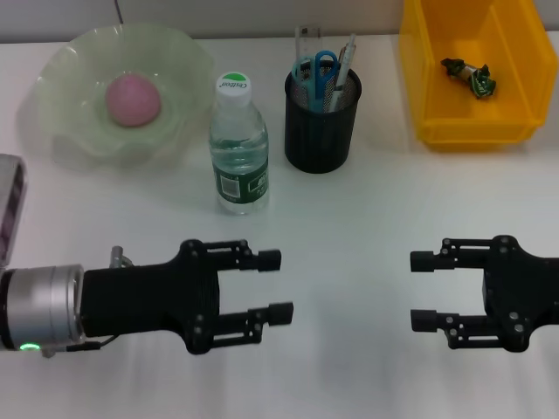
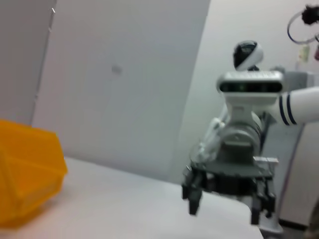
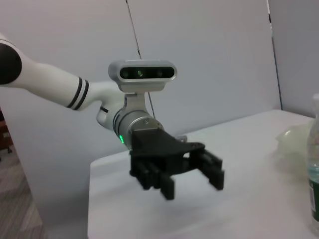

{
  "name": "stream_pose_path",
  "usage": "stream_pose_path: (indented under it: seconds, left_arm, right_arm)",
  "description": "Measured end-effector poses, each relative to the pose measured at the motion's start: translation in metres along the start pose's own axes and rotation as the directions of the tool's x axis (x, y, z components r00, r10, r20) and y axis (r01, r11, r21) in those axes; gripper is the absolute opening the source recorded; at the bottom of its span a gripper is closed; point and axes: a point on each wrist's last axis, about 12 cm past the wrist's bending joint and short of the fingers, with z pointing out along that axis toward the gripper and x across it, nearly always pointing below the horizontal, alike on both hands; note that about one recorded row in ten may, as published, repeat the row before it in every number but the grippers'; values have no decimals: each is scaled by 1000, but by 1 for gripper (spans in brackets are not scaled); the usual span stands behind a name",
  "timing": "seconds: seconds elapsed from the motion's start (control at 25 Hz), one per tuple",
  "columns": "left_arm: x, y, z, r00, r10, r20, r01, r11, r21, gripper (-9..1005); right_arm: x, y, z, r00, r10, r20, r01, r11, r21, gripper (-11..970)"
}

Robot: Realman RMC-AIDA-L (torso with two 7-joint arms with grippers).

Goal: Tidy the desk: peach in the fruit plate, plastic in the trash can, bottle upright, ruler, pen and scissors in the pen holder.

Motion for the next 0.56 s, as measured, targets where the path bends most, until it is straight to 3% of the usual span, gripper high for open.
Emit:
stream_pose_path:
  seconds: [0.56]
  left_arm:
    - [1,3,-5,998,-36,-60,36,999,7,620]
  right_arm:
    - [-8,-13,12,997,-35,-67,33,999,-32,682]
